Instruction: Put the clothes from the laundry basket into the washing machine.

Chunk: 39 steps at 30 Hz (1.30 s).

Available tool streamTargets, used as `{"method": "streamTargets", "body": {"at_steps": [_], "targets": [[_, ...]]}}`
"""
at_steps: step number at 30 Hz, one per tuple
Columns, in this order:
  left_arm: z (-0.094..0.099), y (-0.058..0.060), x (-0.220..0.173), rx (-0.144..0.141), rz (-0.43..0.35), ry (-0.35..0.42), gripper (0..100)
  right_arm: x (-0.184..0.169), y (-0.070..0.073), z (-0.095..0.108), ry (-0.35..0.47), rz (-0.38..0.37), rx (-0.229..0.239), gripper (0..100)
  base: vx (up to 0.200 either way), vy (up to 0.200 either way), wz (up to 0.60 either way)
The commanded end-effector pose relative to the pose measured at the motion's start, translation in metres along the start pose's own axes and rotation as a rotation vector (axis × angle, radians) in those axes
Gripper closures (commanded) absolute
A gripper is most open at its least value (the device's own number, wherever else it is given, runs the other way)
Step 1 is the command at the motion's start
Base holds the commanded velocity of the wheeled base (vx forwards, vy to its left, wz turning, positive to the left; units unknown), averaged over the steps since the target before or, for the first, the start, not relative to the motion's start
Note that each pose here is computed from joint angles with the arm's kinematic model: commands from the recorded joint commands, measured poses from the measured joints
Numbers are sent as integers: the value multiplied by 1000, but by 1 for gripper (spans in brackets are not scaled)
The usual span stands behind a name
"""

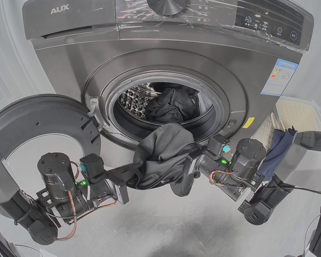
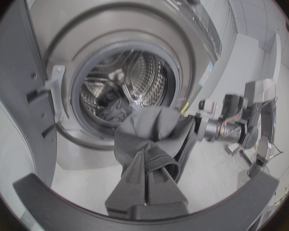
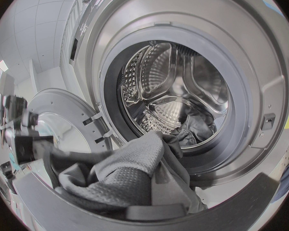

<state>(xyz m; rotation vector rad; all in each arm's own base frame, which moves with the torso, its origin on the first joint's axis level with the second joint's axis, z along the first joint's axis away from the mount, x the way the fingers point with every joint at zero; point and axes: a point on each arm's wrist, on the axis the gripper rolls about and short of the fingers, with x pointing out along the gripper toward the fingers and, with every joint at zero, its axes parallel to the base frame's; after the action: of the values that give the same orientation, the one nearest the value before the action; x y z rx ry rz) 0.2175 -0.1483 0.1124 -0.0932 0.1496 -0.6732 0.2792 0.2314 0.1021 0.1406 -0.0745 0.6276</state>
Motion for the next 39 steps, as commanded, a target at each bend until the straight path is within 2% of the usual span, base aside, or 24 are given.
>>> {"method": "streamTargets", "body": {"at_steps": [1, 5, 7, 13, 14, 20, 25, 27, 32, 36, 39], "targets": [[-38, 7, 12, 3, 8, 129, 100, -2, 10, 15, -45, 21, 7, 100, 0, 0, 0], [-53, 11, 25, 8, 9, 109, 100, -3, 15, 19, -52, 34, 10, 100, 0, 0, 0], [-59, 12, 28, 6, 11, 127, 100, -3, 15, 19, -55, 34, 10, 100, 0, 0, 0], [-57, 12, 30, 4, 7, 117, 100, -4, 15, 22, -60, 35, 11, 100, 0, 0, 0], [-57, 12, 31, 5, 6, 112, 0, -4, 15, 22, -60, 35, 11, 100, 0, 0, 0], [-59, 10, 28, 2, 0, 127, 0, -3, 15, 23, -66, 34, 11, 100, 0, 0, 0], [-68, 8, 17, 0, -4, 184, 0, 1, 12, 27, -87, 27, 11, 100, 0, 0, 0], [-77, 2, 5, 1, -22, 245, 0, 4, 11, 30, -100, 23, 12, 100, 0, 0, 0], [-83, -6, -3, 4, -56, 291, 0, 7, 12, 31, -109, 26, 13, 100, 0, 0, 0], [-79, -6, 0, 7, -58, 262, 0, 7, 14, 31, -108, 32, 14, 100, 0, 0, 0], [-56, -6, 8, 9, -66, 149, 0, 6, 16, 28, -98, 35, 14, 100, 0, 0, 0]]}}
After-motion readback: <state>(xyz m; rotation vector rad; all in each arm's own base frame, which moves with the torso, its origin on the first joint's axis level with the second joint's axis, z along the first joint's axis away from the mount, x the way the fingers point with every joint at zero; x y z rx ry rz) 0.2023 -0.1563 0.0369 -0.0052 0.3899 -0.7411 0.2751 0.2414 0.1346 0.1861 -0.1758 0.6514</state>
